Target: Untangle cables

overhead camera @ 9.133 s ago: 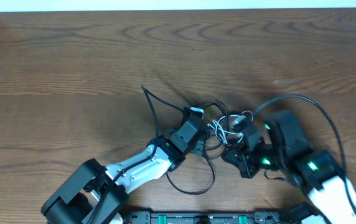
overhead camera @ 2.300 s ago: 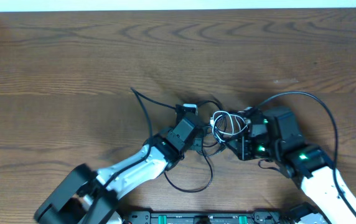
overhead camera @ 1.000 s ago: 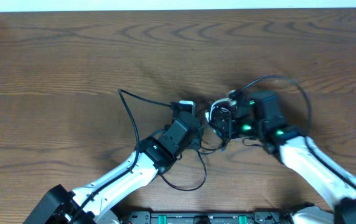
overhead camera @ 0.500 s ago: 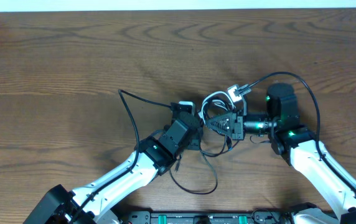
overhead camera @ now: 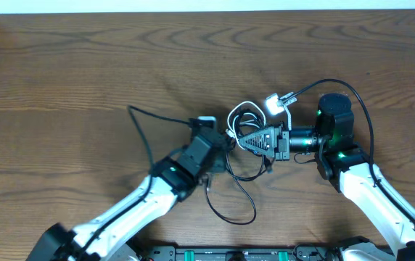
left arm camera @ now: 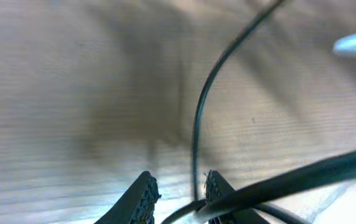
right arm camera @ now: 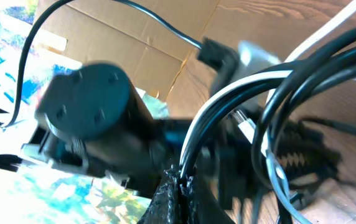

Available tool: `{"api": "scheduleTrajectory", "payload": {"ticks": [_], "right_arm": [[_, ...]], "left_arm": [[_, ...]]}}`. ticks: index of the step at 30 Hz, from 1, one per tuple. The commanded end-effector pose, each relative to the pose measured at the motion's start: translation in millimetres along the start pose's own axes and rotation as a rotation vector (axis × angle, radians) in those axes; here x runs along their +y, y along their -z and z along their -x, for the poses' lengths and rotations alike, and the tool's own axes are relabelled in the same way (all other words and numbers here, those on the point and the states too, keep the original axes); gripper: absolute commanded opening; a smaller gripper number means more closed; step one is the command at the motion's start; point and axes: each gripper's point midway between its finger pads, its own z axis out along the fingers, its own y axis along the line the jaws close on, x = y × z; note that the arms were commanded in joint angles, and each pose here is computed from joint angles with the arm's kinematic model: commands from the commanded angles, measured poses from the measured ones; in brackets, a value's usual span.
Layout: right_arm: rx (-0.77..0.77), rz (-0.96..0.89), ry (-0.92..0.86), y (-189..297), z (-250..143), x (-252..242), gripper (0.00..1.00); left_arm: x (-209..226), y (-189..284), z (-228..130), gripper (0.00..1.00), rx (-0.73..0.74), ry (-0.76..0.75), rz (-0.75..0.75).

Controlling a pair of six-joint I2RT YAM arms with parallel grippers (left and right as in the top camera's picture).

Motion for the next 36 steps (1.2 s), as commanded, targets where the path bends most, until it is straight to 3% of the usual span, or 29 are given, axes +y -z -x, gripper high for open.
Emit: {"api": "scheduleTrajectory", "payload": {"ticks": [1, 3, 6, 8, 9, 10, 15, 29, 31, 33, 34, 36], "right_arm": [[-0.005, 0.011, -0.001, 5, 4, 5, 0.01], [-0.014, -0.004, -0.013, 6, 5, 1, 0.01], [-0.021, -0.03, -0.053, 7, 4, -5, 0.01], [-0.025, -0.046, -0.096, 7, 3, -9, 0.01], [-0.028, -0.049, -0.124, 8, 3, -10, 0.01], [-0.032, -0.05, -0.14, 9, 4, -10, 0.01], [-0.05, -0.051, -0.215, 15, 8, -13, 0.01], [0.018, 0.039, -0.404, 20, -1, 3, 0.01], [0.032, 0.053, -0.421, 20, -3, 6, 0.01], [0.04, 0.061, -0.424, 20, -4, 8, 0.01], [0.044, 0.066, -0.424, 20, -4, 9, 0.01], [0.042, 0.068, -0.424, 22, -3, 8, 0.01]], "left_arm": [[-6, 24, 26, 0.31, -0.056, 0.05, -0.089], [-13, 37, 34, 0.36, -0.067, 0.067, -0.16], [-23, 57, 44, 0.6, -0.094, 0.076, -0.252], [-32, 68, 46, 0.7, -0.109, 0.01, -0.306], [-40, 76, 45, 0.83, -0.119, -0.077, -0.35], [-45, 81, 43, 0.9, -0.12, -0.134, -0.38], [-58, 89, 27, 0.92, -0.076, -0.268, -0.47], [-68, 64, 15, 0.91, -0.052, -0.349, -0.44], [-68, 55, 14, 0.87, -0.052, -0.354, -0.412], [-60, 44, 14, 0.73, -0.049, -0.345, -0.352], [-52, 36, 14, 0.52, -0.044, -0.327, -0.303], [-44, 28, 14, 0.27, -0.04, -0.312, -0.258]]}}
